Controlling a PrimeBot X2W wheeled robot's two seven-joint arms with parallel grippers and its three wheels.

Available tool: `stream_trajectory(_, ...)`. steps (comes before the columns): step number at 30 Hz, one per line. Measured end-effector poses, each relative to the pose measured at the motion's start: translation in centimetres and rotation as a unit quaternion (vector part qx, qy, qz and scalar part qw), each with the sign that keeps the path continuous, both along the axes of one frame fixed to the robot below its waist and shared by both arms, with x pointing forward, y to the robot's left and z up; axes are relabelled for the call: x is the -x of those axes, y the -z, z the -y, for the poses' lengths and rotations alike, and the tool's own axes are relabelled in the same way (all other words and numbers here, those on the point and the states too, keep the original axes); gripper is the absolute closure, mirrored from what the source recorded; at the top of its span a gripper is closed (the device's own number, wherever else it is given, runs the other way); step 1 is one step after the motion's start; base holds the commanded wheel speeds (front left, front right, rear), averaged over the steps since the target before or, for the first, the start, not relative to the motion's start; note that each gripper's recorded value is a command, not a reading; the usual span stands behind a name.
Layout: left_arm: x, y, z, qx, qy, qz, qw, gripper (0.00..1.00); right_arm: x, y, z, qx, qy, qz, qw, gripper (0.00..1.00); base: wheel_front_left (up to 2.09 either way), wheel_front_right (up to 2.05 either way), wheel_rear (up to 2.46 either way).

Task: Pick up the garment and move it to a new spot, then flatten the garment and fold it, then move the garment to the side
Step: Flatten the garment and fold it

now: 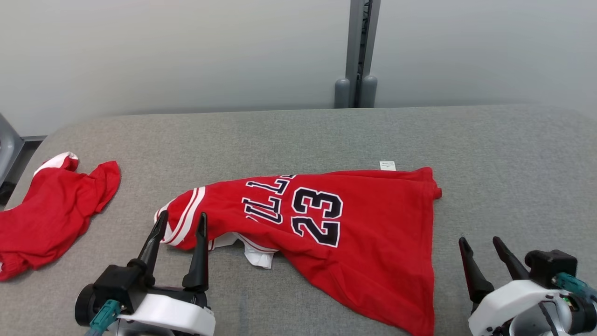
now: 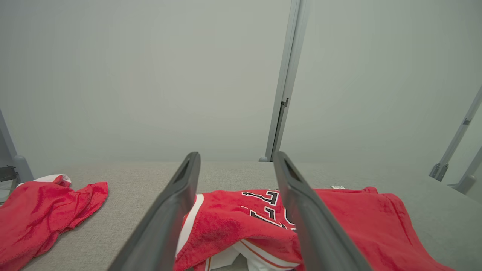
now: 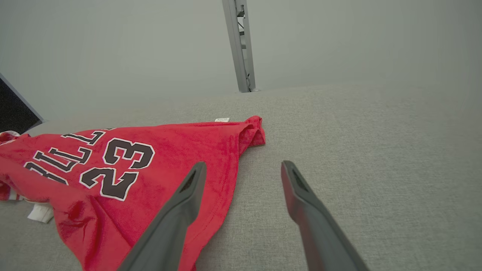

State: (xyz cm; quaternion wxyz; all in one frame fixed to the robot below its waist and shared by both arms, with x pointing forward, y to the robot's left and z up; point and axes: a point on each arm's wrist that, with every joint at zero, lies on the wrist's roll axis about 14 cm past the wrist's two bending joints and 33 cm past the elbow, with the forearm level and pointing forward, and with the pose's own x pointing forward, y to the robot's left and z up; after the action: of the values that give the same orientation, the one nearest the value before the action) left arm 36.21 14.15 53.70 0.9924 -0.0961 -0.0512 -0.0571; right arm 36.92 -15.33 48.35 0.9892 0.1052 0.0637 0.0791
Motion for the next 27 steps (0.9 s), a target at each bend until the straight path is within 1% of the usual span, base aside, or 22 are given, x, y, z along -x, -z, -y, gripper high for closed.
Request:
stream_trajectory(3, 0.0, 0.1, -0.4, 0.007, -0.006, -0.004, 1.0, 0.0, -1.0, 2.2, -1.2, 0.012, -0.029, -0.057, 0.998, 0.0, 0.0, 0.0, 0.0)
stream_trajectory(6, 0.2, 0.7, -1.3, 0.008, -0.019, -0.013, 1.0, 0.0, -1.9, 3.9, -2.1, -0.005, -0.04, -0.103, 0.994, 0.0, 0.0, 0.0, 0.0)
stream_trajectory(9, 0.3, 0.7, -2.0, 0.015, -0.032, -0.013, 0.999, 0.0, -2.3, 6.0, -2.9, -0.014, -0.048, -0.153, 0.987, 0.0, 0.0, 0.0, 0.0)
stream_trajectory(12, 0.5, 1.2, -2.7, 0.021, -0.043, -0.02, 0.999, 0.0, -2.5, 7.7, -3.8, -0.056, -0.048, -0.201, 0.977, 0.0, 0.0, 0.0, 0.0)
stream_trajectory(14, 0.6, 1.4, -3.1, 0.024, -0.049, -0.024, 0.998, 0.0, -2.5, 8.7, -4.6, -0.067, -0.054, -0.227, 0.97, 0.0, 0.0, 0.0, 0.0)
stream_trajectory(18, 0.7, 1.6, -3.7, 0.025, -0.06, -0.025, 0.998, 0.0, -2.5, 10.1, -5.9, -0.092, -0.063, -0.268, 0.957, 0.0, 0.0, 0.0, 0.0)
stream_trajectory(21, 0.8, 2.0, -4.1, 0.028, -0.066, -0.031, 0.997, 0.0, -2.8, 10.8, -6.2, -0.104, -0.064, -0.288, 0.95, 0.0, 0.0, 0.0, 0.0)
stream_trajectory(25, 0.7, 2.2, -4.8, 0.026, -0.076, -0.032, 0.996, 0.0, -3.8, 10.8, -7.1, -0.117, -0.067, -0.291, 0.947, 0.0, 0.0, 0.0, 0.0)
stream_trajectory(26, 0.8, 2.5, -5.0, 0.026, -0.079, -0.036, 0.996, 0.0, -4.1, 11.1, -7.4, -0.123, -0.067, -0.294, 0.945, 0.33, 0.0, 0.0, 0.0)
stream_trajectory(27, 0.8, 2.5, -5.0, 0.027, -0.08, -0.037, 0.996, 0.0, -4.3, 11.1, -7.5, -0.123, -0.067, -0.294, 0.945, 0.69, 0.0, 0.0, 0.0)
